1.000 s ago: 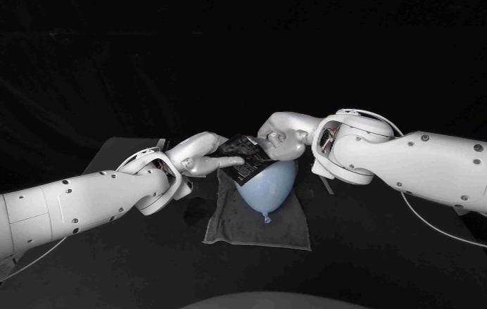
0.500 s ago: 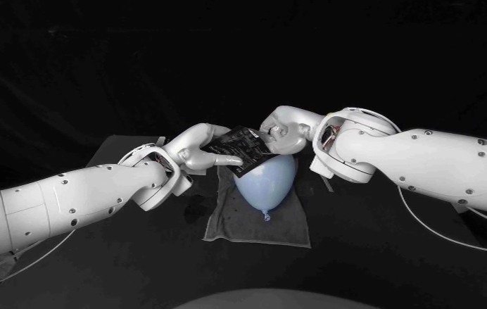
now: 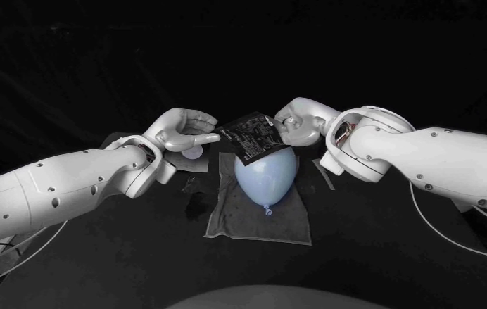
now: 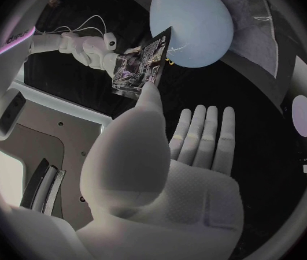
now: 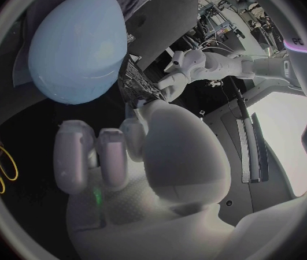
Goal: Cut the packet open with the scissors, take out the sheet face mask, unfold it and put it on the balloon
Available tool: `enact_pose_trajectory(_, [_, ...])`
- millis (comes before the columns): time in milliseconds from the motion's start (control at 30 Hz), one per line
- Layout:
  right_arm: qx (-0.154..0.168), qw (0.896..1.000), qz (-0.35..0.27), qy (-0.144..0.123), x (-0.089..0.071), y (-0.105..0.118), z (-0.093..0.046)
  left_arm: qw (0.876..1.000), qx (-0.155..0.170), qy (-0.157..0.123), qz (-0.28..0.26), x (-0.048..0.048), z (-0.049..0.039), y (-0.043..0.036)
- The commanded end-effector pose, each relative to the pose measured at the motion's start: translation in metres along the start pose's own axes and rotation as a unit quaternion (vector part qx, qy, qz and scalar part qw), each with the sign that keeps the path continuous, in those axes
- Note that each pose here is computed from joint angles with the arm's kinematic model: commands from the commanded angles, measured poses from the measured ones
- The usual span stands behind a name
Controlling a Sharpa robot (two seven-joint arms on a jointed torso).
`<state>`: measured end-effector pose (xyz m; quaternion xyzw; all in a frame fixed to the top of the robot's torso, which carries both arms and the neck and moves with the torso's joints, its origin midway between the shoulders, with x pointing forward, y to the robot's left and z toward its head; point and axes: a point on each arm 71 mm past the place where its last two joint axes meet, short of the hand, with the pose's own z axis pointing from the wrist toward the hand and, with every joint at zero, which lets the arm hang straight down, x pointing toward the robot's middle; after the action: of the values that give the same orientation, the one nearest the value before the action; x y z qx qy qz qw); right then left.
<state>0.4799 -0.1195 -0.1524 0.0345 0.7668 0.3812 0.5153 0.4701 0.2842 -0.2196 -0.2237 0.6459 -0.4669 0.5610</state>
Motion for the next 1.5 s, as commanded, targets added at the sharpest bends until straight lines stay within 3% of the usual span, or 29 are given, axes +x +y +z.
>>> enact_pose_trajectory(33, [0.006,0.999,0.046,-0.02,-0.004,-0.003,-0.002,0.999,-0.023,0.008,-0.038,-0.0033,-0.0022,0.0018])
enact_pose_trajectory(233, [0.016,0.995,0.099,-0.021,-0.002,-0.009,-0.004,0.998,-0.026,0.0,-0.051,-0.0115,-0.0076,0.003])
enact_pose_trajectory(500, [0.023,0.991,0.134,-0.012,0.008,-0.013,-0.003,0.997,-0.025,-0.013,-0.07,-0.0134,-0.0106,0.0005])
enact_pose_trajectory(867, [0.026,0.988,0.149,-0.017,0.017,-0.014,0.004,0.993,-0.036,-0.042,-0.107,-0.0226,-0.0123,-0.0055])
enact_pose_trajectory(1167, [0.044,0.989,0.139,-0.038,0.015,-0.022,0.011,0.991,-0.048,-0.035,-0.117,-0.0268,-0.0126,-0.01])
enact_pose_trajectory(1300, [0.052,0.988,0.138,-0.047,0.016,-0.025,0.014,0.991,-0.055,-0.023,-0.122,-0.0241,-0.012,-0.0102])
enact_pose_trajectory(1500, [0.059,0.987,0.138,-0.05,0.021,-0.022,0.021,0.991,-0.059,0.017,-0.121,-0.0051,-0.0067,-0.0163])
